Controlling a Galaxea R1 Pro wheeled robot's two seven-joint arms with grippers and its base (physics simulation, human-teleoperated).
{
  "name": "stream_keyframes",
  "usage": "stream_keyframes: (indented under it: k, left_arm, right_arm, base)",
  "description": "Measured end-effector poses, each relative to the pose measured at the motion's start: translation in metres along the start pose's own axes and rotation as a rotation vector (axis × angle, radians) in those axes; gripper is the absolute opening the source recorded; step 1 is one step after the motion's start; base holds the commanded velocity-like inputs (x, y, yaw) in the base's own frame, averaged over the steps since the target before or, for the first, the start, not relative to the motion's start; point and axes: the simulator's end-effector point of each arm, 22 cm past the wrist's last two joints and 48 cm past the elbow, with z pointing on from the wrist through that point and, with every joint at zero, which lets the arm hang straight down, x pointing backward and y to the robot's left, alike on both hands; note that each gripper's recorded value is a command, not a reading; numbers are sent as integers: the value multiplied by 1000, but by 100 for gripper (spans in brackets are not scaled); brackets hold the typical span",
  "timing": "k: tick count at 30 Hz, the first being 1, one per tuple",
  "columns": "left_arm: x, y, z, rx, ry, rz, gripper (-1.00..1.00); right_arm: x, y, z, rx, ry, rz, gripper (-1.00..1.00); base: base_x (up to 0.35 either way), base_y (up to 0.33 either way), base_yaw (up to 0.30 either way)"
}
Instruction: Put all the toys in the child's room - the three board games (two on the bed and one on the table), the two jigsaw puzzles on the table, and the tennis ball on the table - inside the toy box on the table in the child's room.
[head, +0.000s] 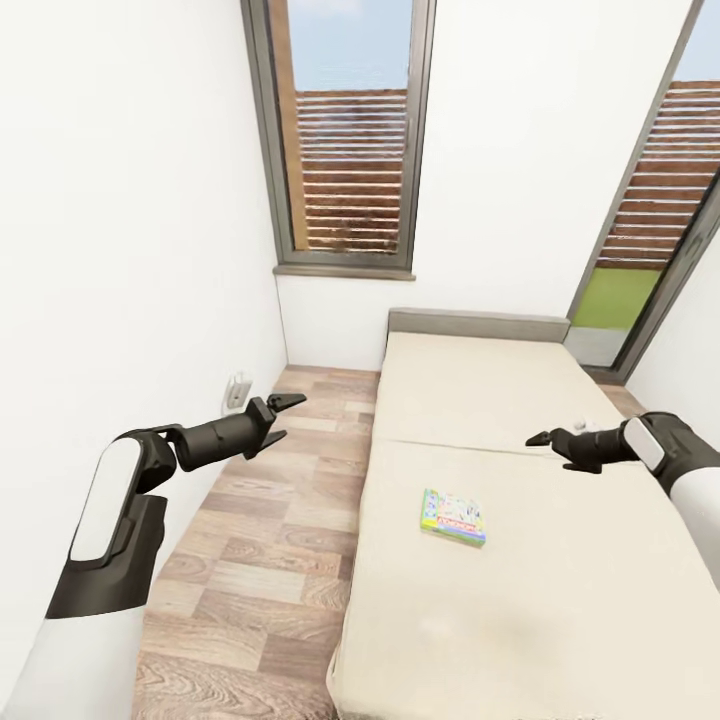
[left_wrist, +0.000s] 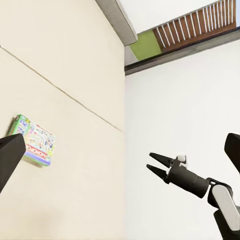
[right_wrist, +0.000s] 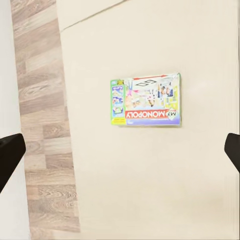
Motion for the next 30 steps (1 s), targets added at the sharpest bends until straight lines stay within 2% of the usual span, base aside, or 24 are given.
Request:
stream_keyframes:
  k: [13, 21, 30]
  left_arm:
    - [3, 13, 6, -16, 11, -16, 100]
    - [4, 21, 10, -25, 15, -26, 100]
    - [5, 29, 13, -33, 21, -37, 100]
  right_arm:
    - [-2, -35, -7, 39, 4, 3, 100]
    - [0, -36, 0, 38, 11, 0, 100]
    - [-5, -30, 14, 24, -27, -29, 100]
  base:
    - [0, 0, 0]
    - [0, 0, 0]
    - [0, 0, 0]
